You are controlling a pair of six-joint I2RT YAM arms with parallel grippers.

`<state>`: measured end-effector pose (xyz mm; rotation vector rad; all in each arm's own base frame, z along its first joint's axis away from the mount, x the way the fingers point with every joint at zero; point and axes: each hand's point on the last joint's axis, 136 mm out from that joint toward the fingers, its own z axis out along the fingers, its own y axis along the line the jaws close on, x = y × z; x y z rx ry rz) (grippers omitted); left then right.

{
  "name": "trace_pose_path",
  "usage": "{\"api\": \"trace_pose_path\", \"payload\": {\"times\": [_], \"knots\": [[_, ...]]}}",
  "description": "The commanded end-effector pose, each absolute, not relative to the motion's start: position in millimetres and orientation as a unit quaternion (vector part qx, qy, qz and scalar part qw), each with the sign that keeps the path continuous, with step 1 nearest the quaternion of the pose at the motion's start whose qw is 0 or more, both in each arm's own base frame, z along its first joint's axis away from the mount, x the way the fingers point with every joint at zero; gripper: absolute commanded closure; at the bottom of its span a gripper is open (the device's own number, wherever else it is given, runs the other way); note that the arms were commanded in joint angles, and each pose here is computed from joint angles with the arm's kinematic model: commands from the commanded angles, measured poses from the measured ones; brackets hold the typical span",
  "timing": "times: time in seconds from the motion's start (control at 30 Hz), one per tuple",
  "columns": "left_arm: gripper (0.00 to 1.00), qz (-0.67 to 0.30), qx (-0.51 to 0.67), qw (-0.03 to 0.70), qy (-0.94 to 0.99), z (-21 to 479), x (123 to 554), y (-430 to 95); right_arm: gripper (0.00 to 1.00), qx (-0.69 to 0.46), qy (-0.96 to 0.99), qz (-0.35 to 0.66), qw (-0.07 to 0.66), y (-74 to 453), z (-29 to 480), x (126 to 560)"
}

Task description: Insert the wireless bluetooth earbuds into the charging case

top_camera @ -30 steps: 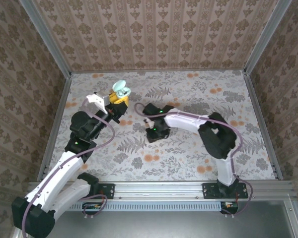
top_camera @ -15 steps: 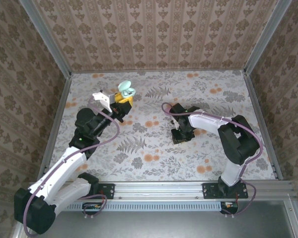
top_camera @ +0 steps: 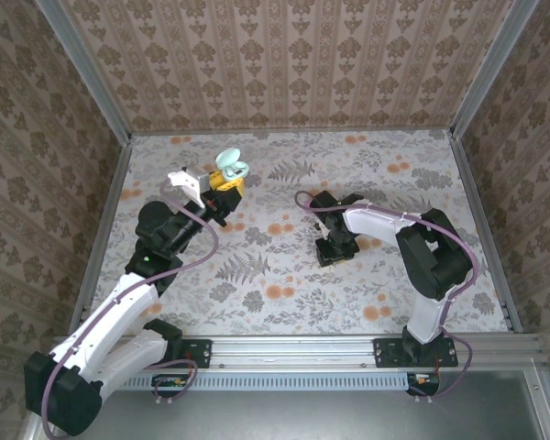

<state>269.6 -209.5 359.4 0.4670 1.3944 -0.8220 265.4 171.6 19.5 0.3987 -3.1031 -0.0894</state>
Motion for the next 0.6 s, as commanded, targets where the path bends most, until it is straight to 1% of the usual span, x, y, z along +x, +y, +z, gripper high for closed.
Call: {"api": "trace_pose_path", "payload": {"times": [0.0, 0.27, 0.57], "knots": [[0.71, -0.369, 0.207, 0.686, 0.592, 380.3, 263.3, -207.1, 0.58, 0.110, -0.994, -0.015, -0.004, 166.7, 34.2, 267.5], [0.70, -0.368, 0.207, 0.685, 0.593, 378.7, 262.9, -206.6, 0.61, 0.062, -0.998, -0.016, 0.008, 169.9, 27.2, 265.2], [0.70, -0.368, 0.206, 0.686, 0.593, 379.6, 262.5, -206.0, 0.65, 0.054, -0.998, -0.013, 0.021, 175.9, 16.1, 263.2]]}}
